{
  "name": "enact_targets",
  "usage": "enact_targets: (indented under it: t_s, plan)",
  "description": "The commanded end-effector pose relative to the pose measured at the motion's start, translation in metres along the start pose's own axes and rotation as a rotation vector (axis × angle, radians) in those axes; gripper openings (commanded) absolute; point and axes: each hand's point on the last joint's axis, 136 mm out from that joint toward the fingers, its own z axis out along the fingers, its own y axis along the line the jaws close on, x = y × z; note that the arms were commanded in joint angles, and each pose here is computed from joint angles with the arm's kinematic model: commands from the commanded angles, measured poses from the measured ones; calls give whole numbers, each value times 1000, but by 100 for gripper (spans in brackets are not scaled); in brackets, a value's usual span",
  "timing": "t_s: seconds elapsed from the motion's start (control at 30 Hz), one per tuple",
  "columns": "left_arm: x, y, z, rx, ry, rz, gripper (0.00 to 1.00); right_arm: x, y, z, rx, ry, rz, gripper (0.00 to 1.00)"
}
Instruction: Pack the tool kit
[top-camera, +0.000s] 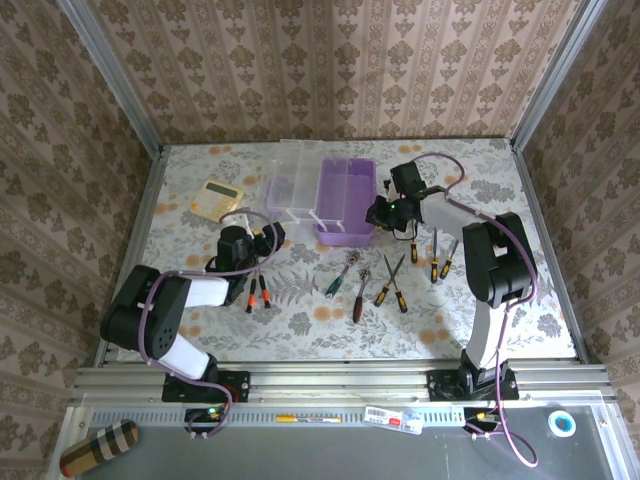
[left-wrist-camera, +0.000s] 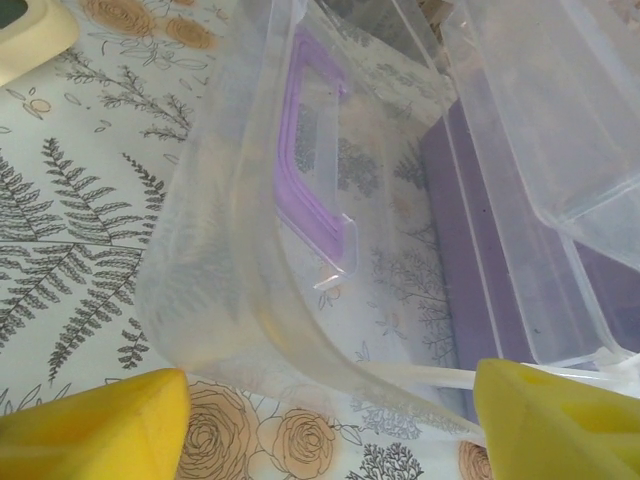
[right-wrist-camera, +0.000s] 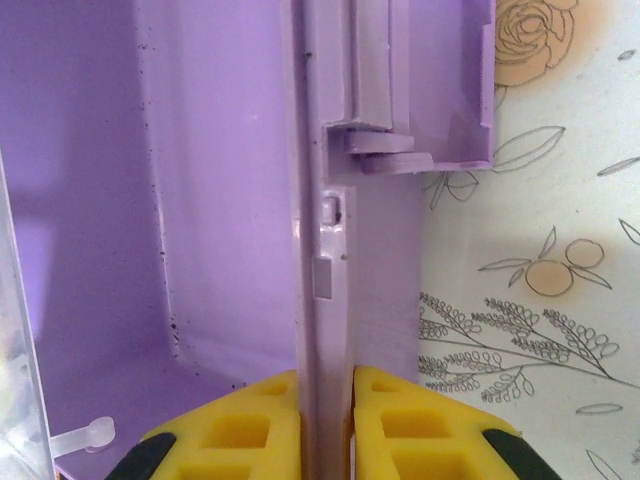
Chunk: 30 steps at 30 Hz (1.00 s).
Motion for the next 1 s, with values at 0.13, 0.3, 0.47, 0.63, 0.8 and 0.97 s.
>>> enact_targets:
  t_s: [0.13, 0.3, 0.47, 0.63, 0.8, 0.97]
  plan:
    - [-2, 13, -13, -76, 47, -9, 87, -2, -9, 1, 55, 33, 25, 19]
    - [-11, 17, -29, -136, 46, 5, 100, -5, -7, -4, 58, 20, 21, 26]
    - [-40, 8, -50, -173, 15, 45, 100, -15, 3, -16, 56, 2, 11, 43]
    - [-70, -7, -75, -188, -12, 97, 100, -27, 7, -31, 88, -32, -29, 58]
    - [-93, -22, -94, -186, -26, 103, 100, -30, 1, -48, 147, -45, -49, 65]
    - [-103, -39, -108, -168, 21, 72, 100, -26, 3, -62, 148, -75, -40, 68]
